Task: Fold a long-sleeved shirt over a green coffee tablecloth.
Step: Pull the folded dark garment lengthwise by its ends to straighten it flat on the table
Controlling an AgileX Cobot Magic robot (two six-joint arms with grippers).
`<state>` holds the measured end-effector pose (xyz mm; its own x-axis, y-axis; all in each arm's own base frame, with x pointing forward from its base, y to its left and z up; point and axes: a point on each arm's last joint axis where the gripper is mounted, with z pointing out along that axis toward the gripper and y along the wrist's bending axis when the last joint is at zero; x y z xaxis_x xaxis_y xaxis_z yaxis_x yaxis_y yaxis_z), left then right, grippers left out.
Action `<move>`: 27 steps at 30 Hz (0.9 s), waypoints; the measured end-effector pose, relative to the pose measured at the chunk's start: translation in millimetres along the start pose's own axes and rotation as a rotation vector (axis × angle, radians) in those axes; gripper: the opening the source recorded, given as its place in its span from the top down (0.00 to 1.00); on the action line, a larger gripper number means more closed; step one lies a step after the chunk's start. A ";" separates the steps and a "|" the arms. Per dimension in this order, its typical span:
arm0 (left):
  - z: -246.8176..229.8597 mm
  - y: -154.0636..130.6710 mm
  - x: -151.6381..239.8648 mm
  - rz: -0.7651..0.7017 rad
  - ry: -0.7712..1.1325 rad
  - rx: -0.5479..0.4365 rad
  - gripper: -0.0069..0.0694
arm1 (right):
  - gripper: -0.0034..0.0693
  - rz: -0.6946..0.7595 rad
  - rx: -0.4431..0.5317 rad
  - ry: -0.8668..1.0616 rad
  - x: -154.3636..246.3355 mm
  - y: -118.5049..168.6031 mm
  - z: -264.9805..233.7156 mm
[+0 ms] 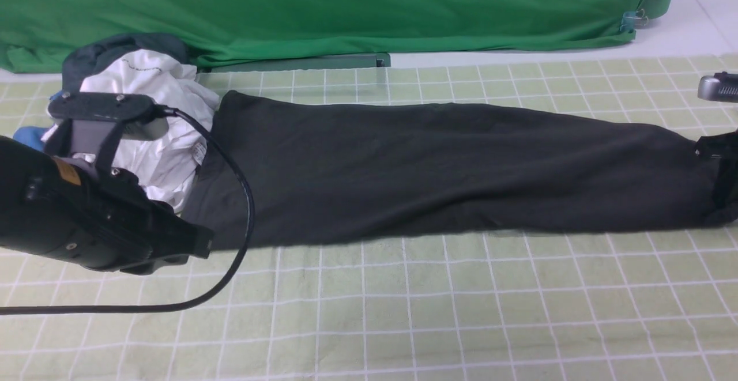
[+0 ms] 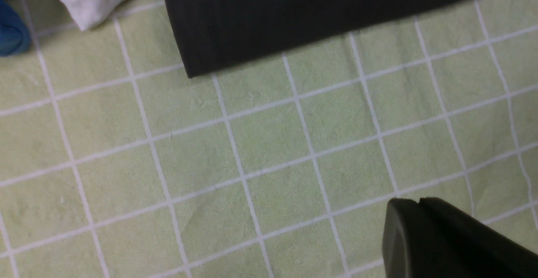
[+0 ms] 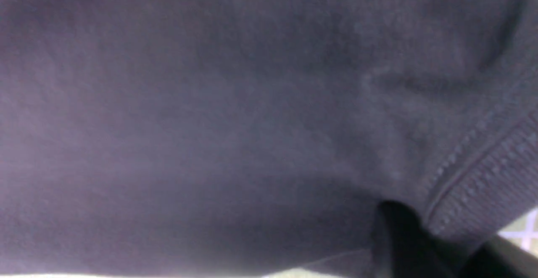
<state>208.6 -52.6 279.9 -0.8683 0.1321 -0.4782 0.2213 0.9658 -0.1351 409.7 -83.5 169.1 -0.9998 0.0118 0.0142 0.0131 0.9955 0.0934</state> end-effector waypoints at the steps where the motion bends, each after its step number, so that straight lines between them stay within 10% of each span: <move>1: -2.2 -0.3 0.1 0.001 -0.011 0.000 0.90 | 0.90 -0.003 0.012 -0.002 0.5 -1.1 -1.6; 10: -7.9 -0.9 1.3 0.004 -0.040 0.000 0.90 | 0.87 -0.013 0.112 0.037 7.6 -12.7 -10.7; 20: -7.7 -0.9 1.9 0.004 -0.039 0.000 0.90 | 0.10 0.024 0.150 -0.044 2.3 -14.0 -34.8; 27: -7.7 -1.5 1.8 -0.003 -0.040 0.007 0.90 | 0.03 0.045 0.125 -0.143 -9.6 -12.6 -36.3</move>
<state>203.2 -52.1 286.0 -0.8506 0.1203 -0.5118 0.2223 0.9645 -0.1426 419.7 -99.6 203.9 -0.9900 0.0607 -0.1271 0.0648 0.9975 -0.0289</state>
